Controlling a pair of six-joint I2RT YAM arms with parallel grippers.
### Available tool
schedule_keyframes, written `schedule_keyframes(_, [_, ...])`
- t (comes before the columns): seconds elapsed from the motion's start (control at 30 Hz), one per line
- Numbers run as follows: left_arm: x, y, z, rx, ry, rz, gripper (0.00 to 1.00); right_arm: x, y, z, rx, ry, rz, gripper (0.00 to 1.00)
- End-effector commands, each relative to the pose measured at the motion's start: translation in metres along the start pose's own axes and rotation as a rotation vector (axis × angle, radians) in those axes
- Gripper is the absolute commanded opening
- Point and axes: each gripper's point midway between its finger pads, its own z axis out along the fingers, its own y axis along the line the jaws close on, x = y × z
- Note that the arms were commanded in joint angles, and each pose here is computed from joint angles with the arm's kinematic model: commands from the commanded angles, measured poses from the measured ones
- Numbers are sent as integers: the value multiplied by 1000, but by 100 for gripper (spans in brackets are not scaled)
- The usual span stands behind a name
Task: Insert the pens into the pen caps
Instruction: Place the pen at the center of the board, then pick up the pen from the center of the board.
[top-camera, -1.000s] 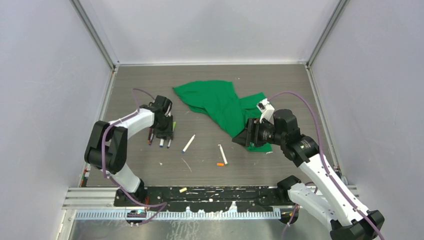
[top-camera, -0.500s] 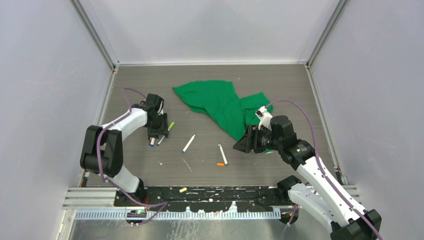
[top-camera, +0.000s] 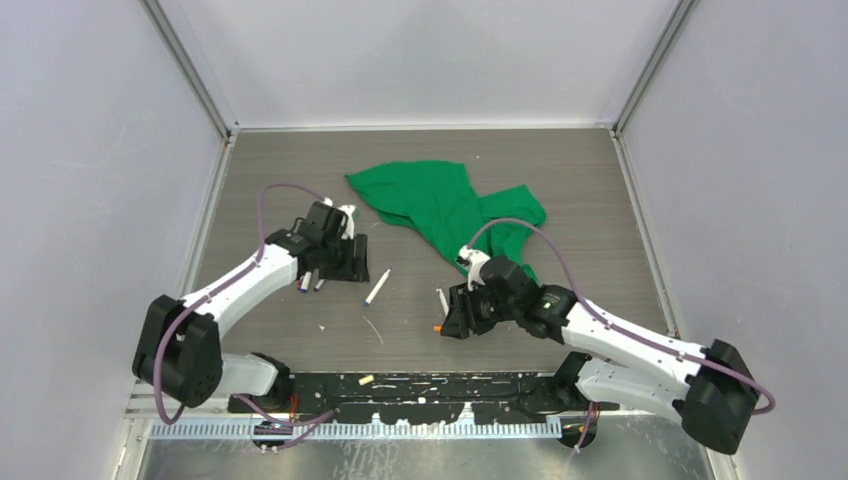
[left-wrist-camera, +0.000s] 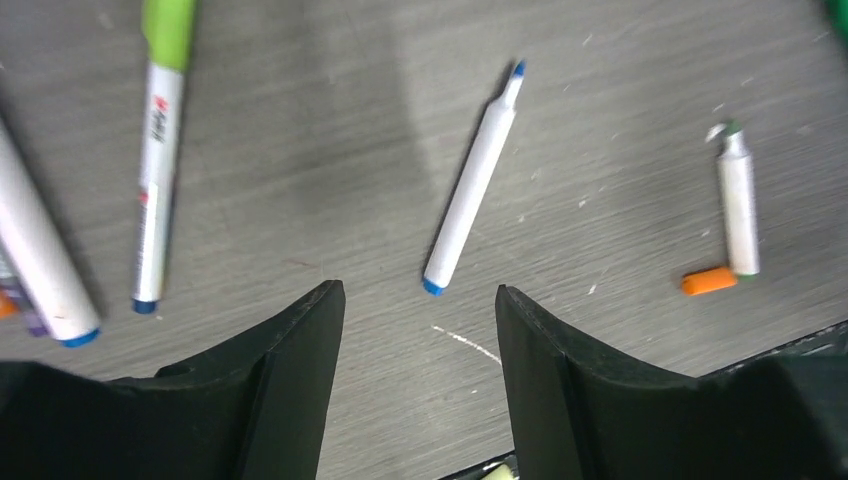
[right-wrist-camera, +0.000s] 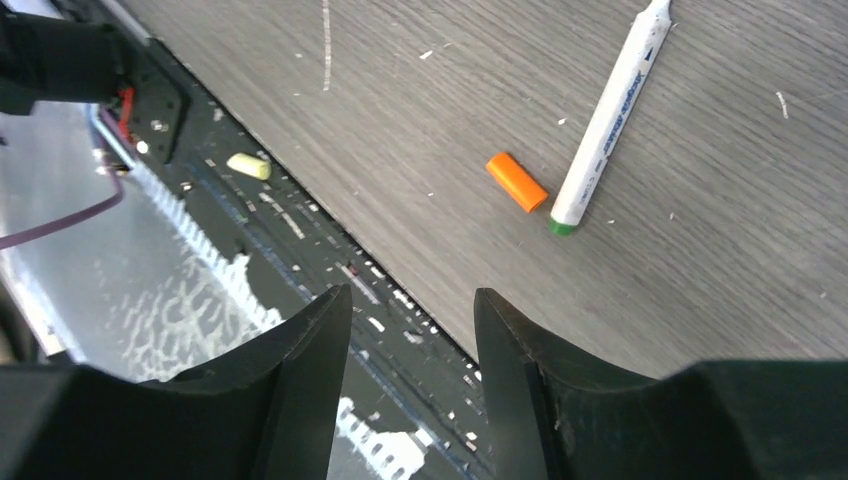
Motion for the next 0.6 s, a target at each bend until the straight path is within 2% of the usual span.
schedule_keyframes(0.0, [26,-11,23,43,70,-2,59,-17,-3,22,33,-95,-10,53])
schedule_keyframes(0.17, [43,-20,46,-31,138,103,60,-14,-6,30,44,-95,5,51])
schedule_keyframes(0.4, [49,-20,59,-222,168,270,59,-9,-12,26,55,-124,49,50])
schedule_keyframes(0.47, [55,-15,62,-275,182,296,56,-7,-13,25,58,-130,60,50])
schedule_keyframes(0.57, [68,-12,68,-289,215,290,41,-5,-15,23,61,-140,72,50])
